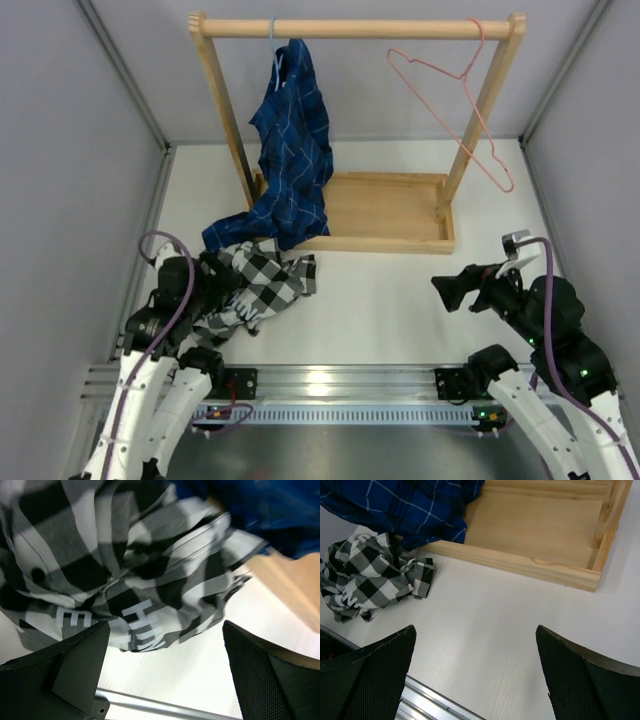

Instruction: Place the shirt on the hanger

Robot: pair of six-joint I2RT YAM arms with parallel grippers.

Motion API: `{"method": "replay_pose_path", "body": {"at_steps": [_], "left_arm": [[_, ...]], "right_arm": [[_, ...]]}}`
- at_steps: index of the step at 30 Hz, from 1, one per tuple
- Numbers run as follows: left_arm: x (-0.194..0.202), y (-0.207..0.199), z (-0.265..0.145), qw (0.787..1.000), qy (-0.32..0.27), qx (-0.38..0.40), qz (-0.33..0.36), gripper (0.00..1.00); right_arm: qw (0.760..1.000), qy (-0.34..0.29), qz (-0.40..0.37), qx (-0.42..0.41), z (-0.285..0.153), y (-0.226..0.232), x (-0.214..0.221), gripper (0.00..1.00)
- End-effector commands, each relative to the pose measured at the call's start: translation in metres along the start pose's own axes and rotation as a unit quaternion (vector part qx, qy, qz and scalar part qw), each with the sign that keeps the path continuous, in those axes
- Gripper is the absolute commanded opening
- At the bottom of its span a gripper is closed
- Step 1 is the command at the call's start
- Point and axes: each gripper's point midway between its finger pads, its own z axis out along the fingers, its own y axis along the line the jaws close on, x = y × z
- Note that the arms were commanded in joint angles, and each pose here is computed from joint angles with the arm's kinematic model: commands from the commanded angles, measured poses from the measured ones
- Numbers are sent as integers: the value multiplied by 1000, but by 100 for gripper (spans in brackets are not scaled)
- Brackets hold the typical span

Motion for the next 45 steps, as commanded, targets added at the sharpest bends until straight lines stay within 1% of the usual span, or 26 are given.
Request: {"method": "replay_pose_path", "body": {"at_steps": [1,3,8,12,15,16,17,18,19,20,22,23,25,26,28,29,30,32,34,35,37,38,40,41,44,45], "left_arm": [[18,-8,29,998,37,5,-48,98],[32,1,44,997,62,-19,-43,98],[45,3,57,996,83,-33,-30,95],[75,14,75,991,115,-75,6,93],[100,9,83,987,134,-78,43,80],[108,3,82,986,141,-68,59,73],[110,0,81,986,141,-65,63,54],[112,-4,80,986,137,-60,77,39],[108,-11,78,987,129,-50,81,13],[105,-16,75,988,123,-40,84,0],[106,-28,68,987,129,-14,94,0],[101,-44,61,987,130,17,93,0],[108,-71,43,977,156,80,124,0],[102,-96,30,972,155,122,129,0],[111,-129,0,950,173,197,170,0],[103,-157,-21,939,167,245,174,0],[112,-174,-44,920,179,288,195,0],[106,-212,-79,891,179,353,224,0],[110,-232,-102,863,180,392,264,0],[120,-243,-97,856,190,389,283,0],[117,-267,-100,845,178,402,305,0],[133,-274,-80,846,188,378,326,0],[136,-295,-72,839,178,378,347,0],[153,-300,-55,837,191,362,364,0],[166,-319,-54,824,204,382,367,0],[172,-321,-60,813,215,398,366,0]], "right_arm": [[999,-35,15,-17,8,7,-15,99],[999,-32,16,-24,10,9,-13,99],[999,-28,21,-29,16,10,-10,100],[998,-32,30,-41,20,14,-11,99],[998,-31,31,-42,21,14,-10,99],[998,-31,31,-42,21,14,-10,99],[998,-30,30,-43,21,14,-9,99],[998,-31,28,-43,20,14,-11,99],[998,-34,28,-44,19,15,-13,99],[998,-34,26,-45,19,16,-14,99],[998,-39,24,-46,16,17,-16,99],[998,-40,24,-46,15,17,-16,100],[998,-44,24,-45,14,16,-16,100],[998,-44,24,-44,14,15,-15,99],[998,-43,25,-43,15,15,-15,99],[998,-43,26,-42,15,14,-15,99],[998,-39,26,-40,17,14,-14,100],[998,-37,26,-38,18,13,-14,99],[998,-38,27,-32,19,12,-16,99],[998,-39,28,-29,19,11,-17,99],[998,-43,28,-28,18,11,-20,100],[998,-43,28,-27,18,11,-20,100],[998,-48,27,-28,16,12,-23,99],[998,-50,24,-27,15,11,-24,99],[998,-53,15,-16,12,8,-28,99],[999,-52,12,-11,9,7,-29,100]]}}
